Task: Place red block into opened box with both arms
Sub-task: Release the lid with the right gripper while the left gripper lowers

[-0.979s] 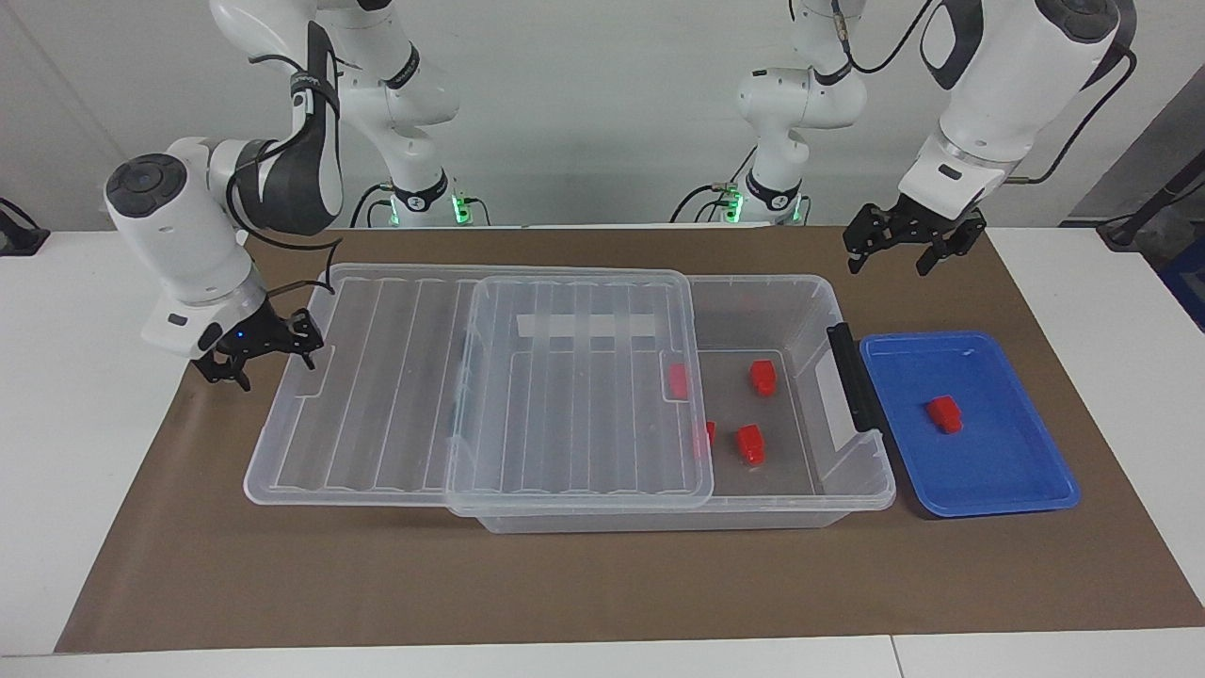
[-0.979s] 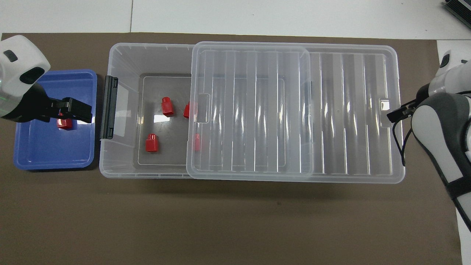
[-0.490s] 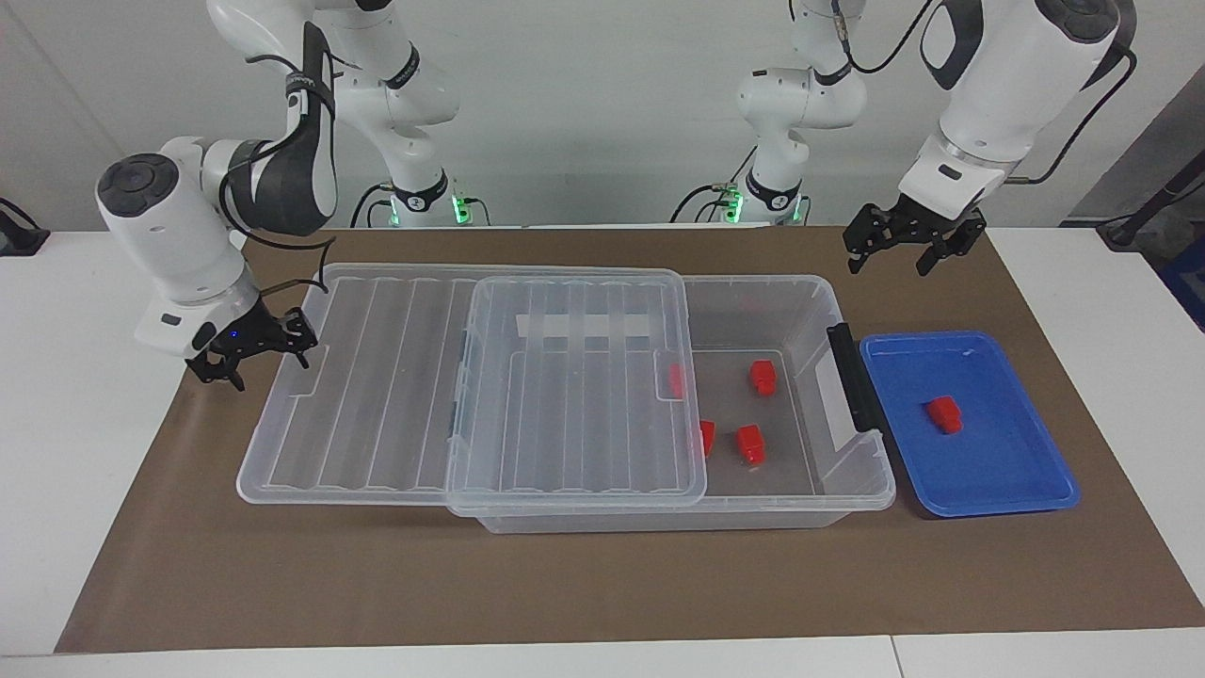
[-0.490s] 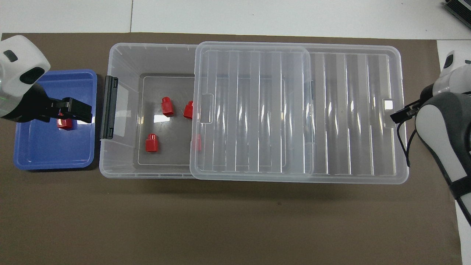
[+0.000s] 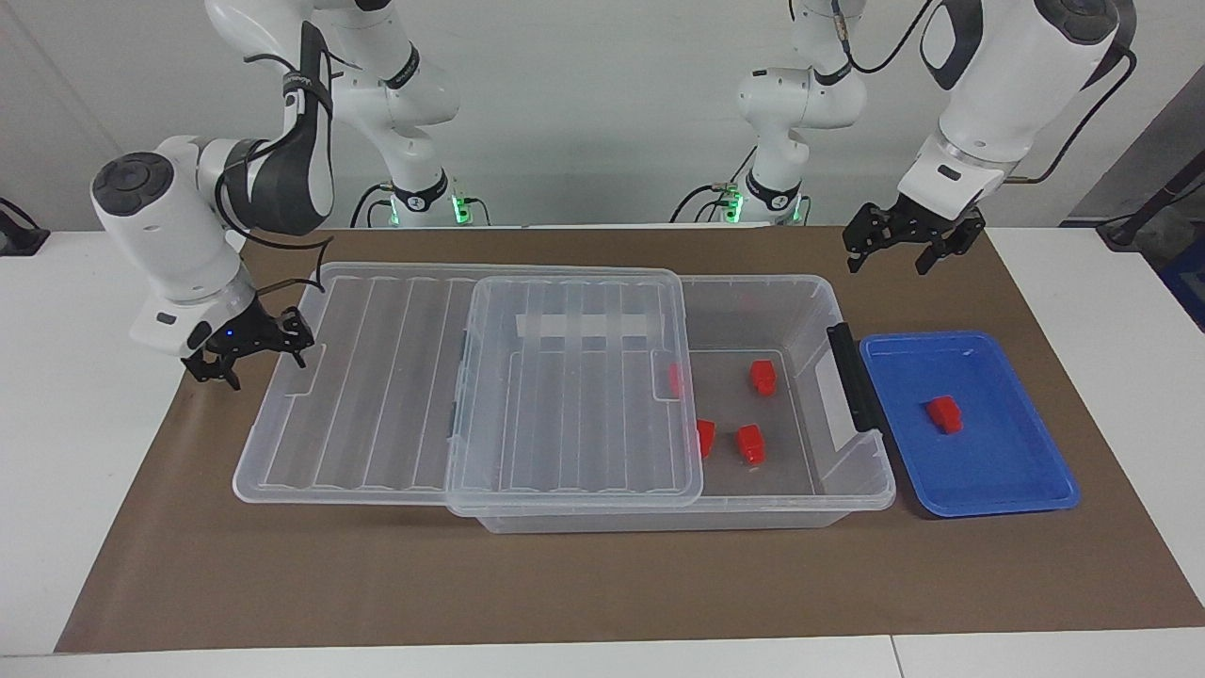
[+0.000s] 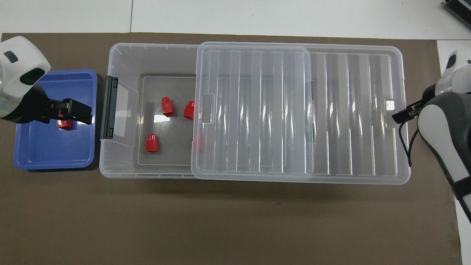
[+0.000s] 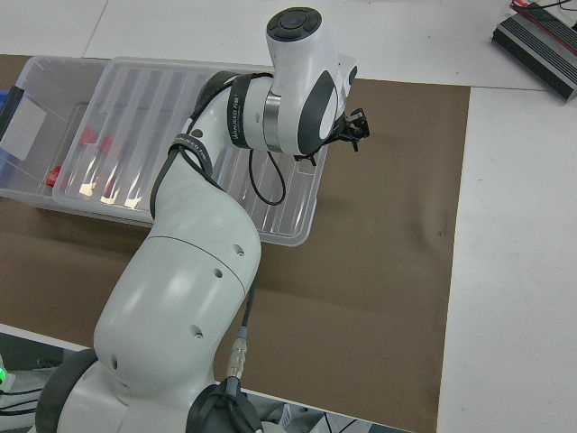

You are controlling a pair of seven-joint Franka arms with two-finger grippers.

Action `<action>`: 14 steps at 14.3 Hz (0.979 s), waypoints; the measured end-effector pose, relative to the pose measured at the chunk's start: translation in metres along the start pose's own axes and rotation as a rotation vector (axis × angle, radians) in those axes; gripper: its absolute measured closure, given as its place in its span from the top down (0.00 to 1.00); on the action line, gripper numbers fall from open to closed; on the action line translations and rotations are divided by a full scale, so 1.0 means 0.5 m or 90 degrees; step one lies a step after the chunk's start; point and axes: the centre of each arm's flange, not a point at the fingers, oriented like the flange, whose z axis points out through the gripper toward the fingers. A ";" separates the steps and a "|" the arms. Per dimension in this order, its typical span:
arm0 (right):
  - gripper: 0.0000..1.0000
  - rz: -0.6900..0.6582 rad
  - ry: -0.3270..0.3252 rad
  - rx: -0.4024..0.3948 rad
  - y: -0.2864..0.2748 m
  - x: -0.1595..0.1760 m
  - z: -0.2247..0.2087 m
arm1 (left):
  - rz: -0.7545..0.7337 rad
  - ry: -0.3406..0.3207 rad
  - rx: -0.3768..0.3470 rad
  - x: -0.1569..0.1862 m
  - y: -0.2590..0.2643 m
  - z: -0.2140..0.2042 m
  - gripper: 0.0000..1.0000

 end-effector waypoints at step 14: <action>0.99 0.302 0.028 0.012 -0.162 -0.026 -0.224 | -0.016 0.084 0.040 0.060 -0.300 0.348 1.00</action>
